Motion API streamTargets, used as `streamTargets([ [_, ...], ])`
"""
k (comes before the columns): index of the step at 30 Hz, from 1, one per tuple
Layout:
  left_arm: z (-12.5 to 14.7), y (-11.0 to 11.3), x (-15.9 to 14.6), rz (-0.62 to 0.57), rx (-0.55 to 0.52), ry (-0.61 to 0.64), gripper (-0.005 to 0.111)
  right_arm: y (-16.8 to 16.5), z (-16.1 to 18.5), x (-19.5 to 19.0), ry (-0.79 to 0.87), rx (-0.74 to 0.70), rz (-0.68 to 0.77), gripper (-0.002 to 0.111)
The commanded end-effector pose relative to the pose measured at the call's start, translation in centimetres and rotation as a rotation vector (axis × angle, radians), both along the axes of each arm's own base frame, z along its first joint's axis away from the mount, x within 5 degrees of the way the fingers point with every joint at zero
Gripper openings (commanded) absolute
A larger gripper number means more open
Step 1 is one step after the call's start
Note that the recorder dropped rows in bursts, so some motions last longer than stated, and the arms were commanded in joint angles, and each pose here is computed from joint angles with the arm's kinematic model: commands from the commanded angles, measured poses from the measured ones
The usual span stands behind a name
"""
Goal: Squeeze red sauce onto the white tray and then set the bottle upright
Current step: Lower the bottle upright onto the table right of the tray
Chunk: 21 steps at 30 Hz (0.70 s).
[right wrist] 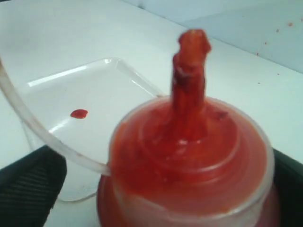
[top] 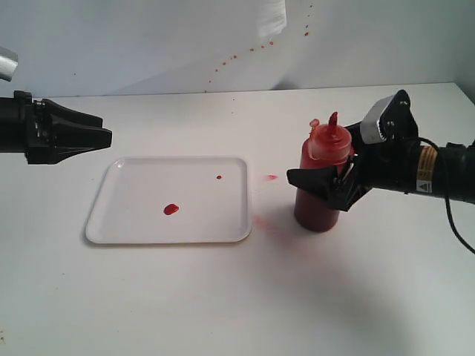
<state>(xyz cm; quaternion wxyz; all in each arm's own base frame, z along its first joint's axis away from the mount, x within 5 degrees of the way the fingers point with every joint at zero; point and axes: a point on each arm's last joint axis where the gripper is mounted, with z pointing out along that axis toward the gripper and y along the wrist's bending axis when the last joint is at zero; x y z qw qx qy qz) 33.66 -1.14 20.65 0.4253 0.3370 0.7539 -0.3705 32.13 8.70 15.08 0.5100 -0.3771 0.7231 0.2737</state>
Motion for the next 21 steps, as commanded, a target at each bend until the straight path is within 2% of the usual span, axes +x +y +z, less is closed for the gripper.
streamTargets([
  [1, 0.5, -0.2, 0.0, -0.002, -0.009, -0.008, 0.054, -0.3, 0.8, -0.3, 0.006, -0.059, 0.008, 0.092],
  [11, 0.5, -0.2, 0.0, -0.002, -0.009, -0.008, 0.054, -0.5, 2.2, -0.4, 0.004, -0.067, -0.031, 0.092],
  [21, 0.5, -0.2, 0.0, -0.002, -0.009, -0.008, 0.054, -1.6, 4.4, -1.4, 0.042, -0.224, -0.108, 0.092],
])
